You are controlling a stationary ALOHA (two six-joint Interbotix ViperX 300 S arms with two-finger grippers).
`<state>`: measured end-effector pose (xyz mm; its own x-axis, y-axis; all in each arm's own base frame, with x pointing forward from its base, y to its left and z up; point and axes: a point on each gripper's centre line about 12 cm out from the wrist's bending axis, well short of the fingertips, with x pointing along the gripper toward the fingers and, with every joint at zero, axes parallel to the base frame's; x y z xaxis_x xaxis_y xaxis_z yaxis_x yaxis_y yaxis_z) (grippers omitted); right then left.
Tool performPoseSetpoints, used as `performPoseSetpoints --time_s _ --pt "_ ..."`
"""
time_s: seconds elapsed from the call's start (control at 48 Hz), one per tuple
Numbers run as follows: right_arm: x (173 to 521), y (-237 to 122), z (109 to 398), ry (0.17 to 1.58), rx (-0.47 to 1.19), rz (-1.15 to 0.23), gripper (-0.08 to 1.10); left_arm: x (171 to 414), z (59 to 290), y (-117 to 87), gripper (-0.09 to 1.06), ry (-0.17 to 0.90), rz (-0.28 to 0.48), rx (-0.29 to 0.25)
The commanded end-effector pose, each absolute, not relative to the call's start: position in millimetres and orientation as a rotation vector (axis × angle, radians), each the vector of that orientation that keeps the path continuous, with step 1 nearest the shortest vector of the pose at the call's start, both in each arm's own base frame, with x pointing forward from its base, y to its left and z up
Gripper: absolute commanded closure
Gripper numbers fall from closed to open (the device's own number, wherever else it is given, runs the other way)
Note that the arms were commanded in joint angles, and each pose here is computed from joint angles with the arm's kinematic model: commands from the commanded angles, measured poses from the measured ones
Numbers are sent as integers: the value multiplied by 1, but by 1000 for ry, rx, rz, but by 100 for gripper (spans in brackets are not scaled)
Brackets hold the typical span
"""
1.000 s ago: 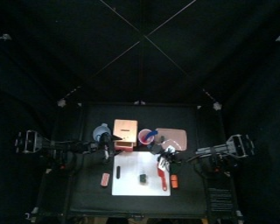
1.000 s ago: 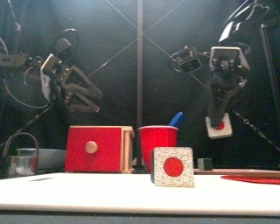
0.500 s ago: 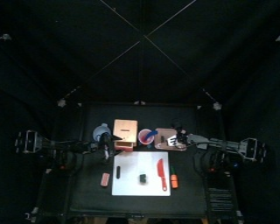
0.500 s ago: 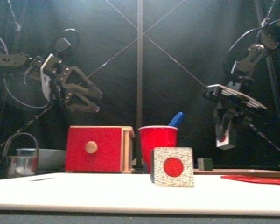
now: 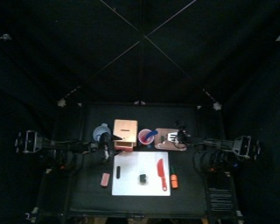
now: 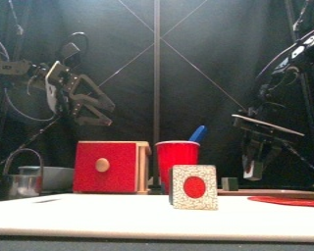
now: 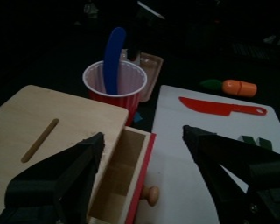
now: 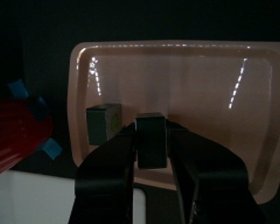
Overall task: Place sushi on board then cut the sushi with the knife then place the pieces on the plate
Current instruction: Place the 4 sushi pieces on the plate
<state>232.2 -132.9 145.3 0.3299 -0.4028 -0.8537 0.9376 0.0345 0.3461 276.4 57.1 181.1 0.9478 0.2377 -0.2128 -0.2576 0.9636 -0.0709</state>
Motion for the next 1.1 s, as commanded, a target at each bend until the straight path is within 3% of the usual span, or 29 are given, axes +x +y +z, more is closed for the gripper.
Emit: performPoseSetpoints --time_s 0.021,0.333,0.604,0.792,1.104 --pt "239 -137 152 592 1069 -1141 54 279 186 59 -5 185 255 -93" --pt "254 -138 136 641 1061 -1138 54 278 184 57 -5 192 250 -96" --pt "265 -134 123 692 1049 -1137 41 276 181 56 -5 199 247 -96" --pt "263 -136 128 698 1032 -1173 33 276 183 56 -5 194 248 -95" --pt "258 -136 143 679 998 -1180 31 276 183 56 -5 193 248 -94"
